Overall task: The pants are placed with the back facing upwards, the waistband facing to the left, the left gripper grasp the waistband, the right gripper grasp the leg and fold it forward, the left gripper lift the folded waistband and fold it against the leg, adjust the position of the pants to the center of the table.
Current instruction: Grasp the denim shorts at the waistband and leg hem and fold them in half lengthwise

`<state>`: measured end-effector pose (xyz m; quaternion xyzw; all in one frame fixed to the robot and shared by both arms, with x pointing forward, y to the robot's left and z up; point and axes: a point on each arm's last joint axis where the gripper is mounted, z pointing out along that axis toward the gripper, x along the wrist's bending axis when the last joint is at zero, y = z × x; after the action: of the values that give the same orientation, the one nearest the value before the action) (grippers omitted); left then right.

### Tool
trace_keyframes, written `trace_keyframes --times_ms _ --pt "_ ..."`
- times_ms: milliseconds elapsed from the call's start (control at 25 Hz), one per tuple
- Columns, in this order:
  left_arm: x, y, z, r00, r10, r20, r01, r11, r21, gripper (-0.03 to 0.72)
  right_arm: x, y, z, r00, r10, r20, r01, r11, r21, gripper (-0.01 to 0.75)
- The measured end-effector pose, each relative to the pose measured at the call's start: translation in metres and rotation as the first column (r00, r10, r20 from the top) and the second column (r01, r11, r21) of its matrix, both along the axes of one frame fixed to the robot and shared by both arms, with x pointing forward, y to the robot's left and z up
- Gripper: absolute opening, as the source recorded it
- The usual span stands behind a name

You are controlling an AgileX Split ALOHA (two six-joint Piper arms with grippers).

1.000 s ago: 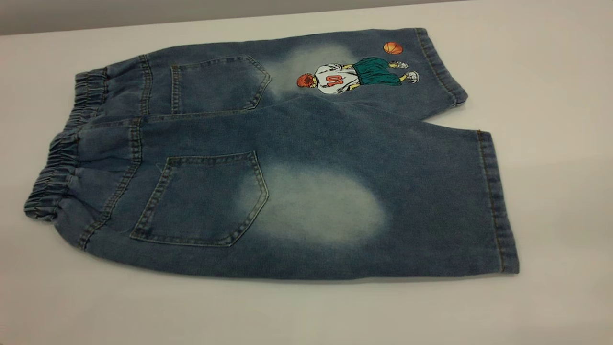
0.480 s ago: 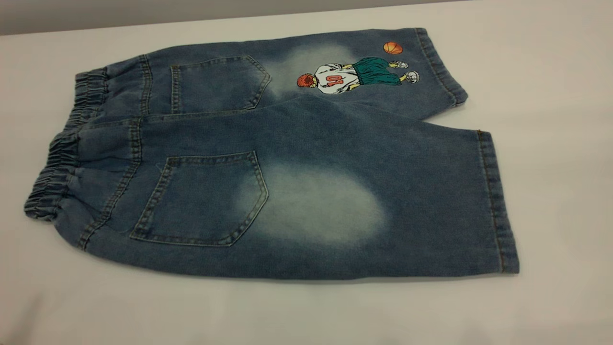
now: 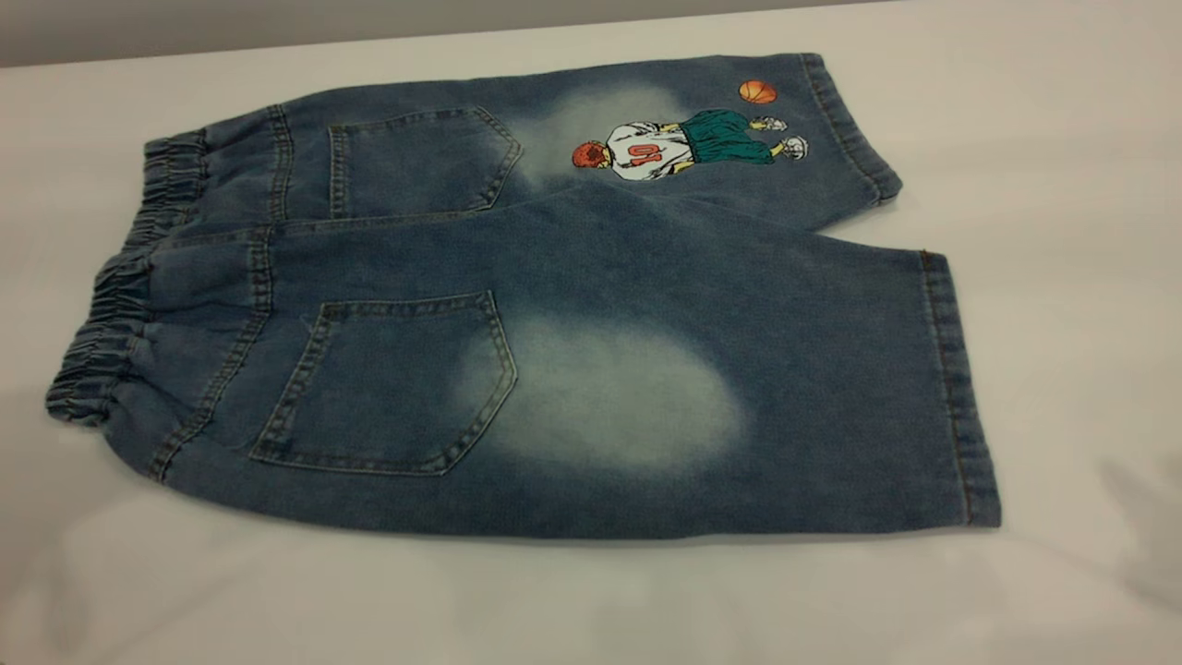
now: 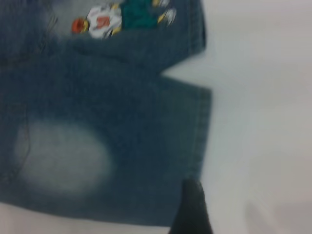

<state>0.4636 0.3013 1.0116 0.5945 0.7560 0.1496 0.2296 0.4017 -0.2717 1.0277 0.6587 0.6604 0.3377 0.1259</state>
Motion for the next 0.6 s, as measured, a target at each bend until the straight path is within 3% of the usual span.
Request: trace_keyframes --times_ms 160,600 --pt "0.019 0.012 -0.04 0.989 0.026 -0.143 -0.025 1.0 0.012 0.491 0.02 0.005 -0.016 0.998 0.015 -0.055 -0.012 0.998 0.057 0.483" --pt "0.049 0.017 -0.116 0.936 0.009 -0.351 -0.006 1.0 0.009 0.487 0.042 0.011 -0.034 0.996 0.019 -0.084 -0.006 0.988 0.152 0.483"
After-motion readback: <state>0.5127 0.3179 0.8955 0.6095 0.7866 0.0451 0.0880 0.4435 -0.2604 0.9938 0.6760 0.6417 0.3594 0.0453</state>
